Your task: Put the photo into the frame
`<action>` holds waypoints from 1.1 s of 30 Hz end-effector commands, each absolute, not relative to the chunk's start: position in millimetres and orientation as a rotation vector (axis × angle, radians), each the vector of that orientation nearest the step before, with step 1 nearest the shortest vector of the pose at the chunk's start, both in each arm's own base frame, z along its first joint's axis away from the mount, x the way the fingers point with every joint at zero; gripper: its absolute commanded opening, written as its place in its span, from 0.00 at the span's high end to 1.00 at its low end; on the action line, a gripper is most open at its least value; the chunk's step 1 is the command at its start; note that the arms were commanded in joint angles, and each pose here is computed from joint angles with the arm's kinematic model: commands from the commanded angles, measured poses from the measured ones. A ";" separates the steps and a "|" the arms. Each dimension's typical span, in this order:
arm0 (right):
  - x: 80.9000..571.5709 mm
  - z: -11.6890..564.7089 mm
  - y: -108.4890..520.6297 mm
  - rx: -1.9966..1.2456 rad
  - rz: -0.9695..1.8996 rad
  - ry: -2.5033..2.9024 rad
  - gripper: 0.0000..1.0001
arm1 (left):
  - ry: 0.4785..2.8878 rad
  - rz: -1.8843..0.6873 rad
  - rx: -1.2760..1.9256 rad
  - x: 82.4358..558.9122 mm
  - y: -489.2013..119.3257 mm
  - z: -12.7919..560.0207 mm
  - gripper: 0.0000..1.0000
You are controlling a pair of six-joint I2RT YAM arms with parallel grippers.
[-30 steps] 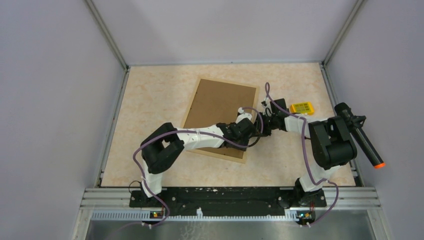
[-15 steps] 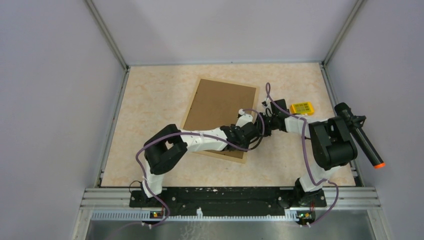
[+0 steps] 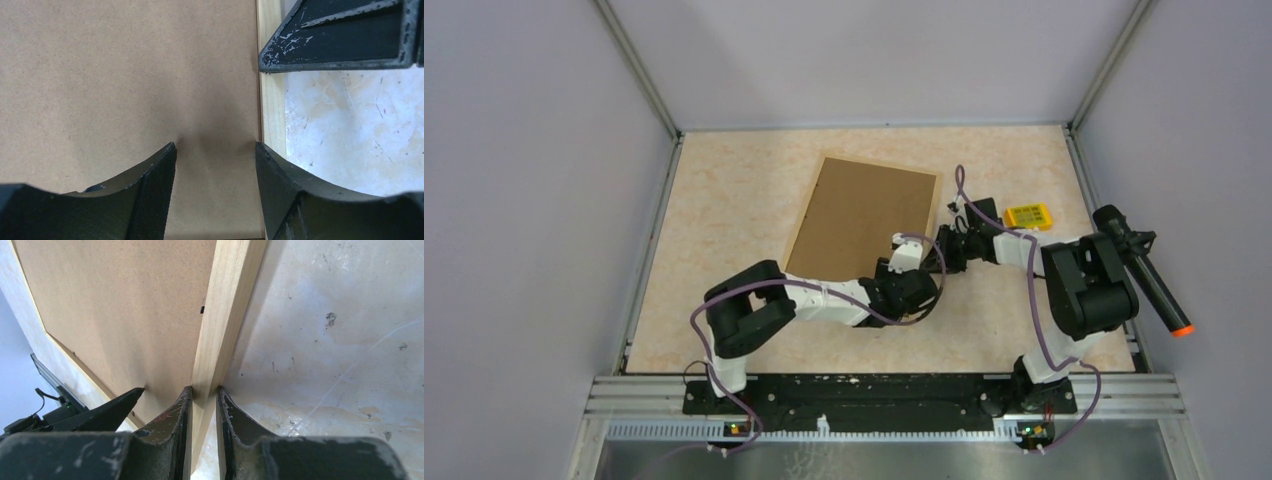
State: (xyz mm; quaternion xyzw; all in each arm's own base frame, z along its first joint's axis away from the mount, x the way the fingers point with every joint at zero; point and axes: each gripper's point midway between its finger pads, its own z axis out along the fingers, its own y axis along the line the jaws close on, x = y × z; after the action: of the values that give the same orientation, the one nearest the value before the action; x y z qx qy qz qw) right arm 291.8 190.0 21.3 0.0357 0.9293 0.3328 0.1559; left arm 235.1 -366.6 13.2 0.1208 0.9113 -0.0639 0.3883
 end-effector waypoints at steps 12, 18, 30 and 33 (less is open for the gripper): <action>261.3 3.2 187.0 0.120 0.949 2.754 1.00 | 2.676 -0.169 0.675 148.2 -291.1 -75.9 0.25; 259.6 3.1 185.0 0.098 0.932 2.771 1.00 | 2.695 -0.571 0.549 176.4 -322.6 2.1 0.22; 236.3 40.4 186.5 -0.008 0.777 2.865 0.51 | 2.546 -0.983 0.362 184.2 -296.4 107.9 0.23; 219.1 35.8 191.0 0.042 0.775 2.925 0.58 | 2.514 -1.105 0.370 173.0 -296.3 106.8 0.28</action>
State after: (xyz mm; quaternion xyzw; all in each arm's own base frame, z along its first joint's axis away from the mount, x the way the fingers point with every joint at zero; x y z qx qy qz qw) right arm 247.4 191.1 32.3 0.0072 0.9537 0.2851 0.0954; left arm 194.5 -299.6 106.0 0.1313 0.9052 -0.3420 0.2154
